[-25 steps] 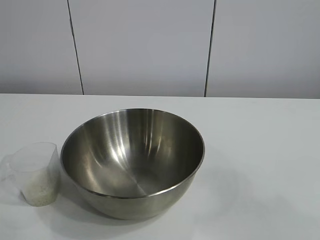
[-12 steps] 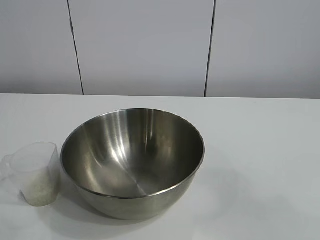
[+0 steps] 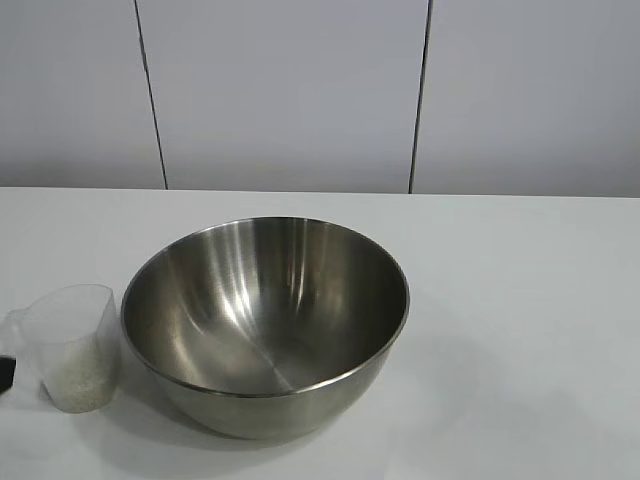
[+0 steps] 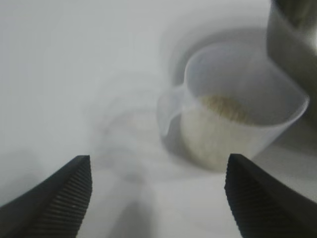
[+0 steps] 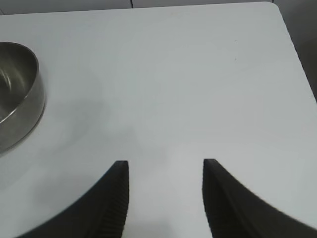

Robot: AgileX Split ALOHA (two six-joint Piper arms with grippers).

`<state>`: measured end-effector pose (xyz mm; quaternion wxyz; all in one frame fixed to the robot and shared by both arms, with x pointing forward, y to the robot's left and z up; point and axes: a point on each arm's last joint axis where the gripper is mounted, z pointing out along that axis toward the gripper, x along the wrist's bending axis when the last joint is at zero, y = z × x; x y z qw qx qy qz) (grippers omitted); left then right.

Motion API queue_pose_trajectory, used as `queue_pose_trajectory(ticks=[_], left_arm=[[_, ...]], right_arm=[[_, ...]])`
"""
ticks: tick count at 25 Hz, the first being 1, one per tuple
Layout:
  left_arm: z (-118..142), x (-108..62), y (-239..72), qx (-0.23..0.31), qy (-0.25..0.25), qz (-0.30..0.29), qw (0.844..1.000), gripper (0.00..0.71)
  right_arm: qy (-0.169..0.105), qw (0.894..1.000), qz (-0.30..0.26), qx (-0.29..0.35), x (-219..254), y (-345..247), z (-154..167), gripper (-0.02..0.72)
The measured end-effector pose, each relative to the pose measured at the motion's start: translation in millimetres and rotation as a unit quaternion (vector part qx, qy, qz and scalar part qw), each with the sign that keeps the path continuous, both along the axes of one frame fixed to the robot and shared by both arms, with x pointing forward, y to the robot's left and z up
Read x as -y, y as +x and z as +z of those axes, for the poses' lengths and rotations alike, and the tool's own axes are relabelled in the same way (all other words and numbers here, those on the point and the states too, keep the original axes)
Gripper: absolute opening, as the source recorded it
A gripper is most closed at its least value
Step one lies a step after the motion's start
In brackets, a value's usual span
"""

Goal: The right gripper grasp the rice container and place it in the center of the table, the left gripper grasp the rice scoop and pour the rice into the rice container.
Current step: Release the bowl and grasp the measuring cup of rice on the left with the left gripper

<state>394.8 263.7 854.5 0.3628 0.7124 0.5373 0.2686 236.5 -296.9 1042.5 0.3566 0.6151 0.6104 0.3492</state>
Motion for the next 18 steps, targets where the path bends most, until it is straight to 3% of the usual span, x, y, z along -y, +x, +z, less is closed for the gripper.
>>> queue_pose_trajectory(ticks=[2,8,18], left_arm=[[-7,-1.0,-1,-0.019,0.013,-0.002,1.000,0.541],[-9,-4.7,1,-0.006,0.056,-0.008,0.998,0.541],[-6,-1.0,25,0.033,0.054,-0.003,0.998,0.540]], right_arm=[[0.000,1.000,0.000,0.000,0,0,0,0.316],[0.000,1.000,0.000,0.001,0,0,0,0.316],[0.000,1.000,0.000,0.001,0,0,0,0.316]])
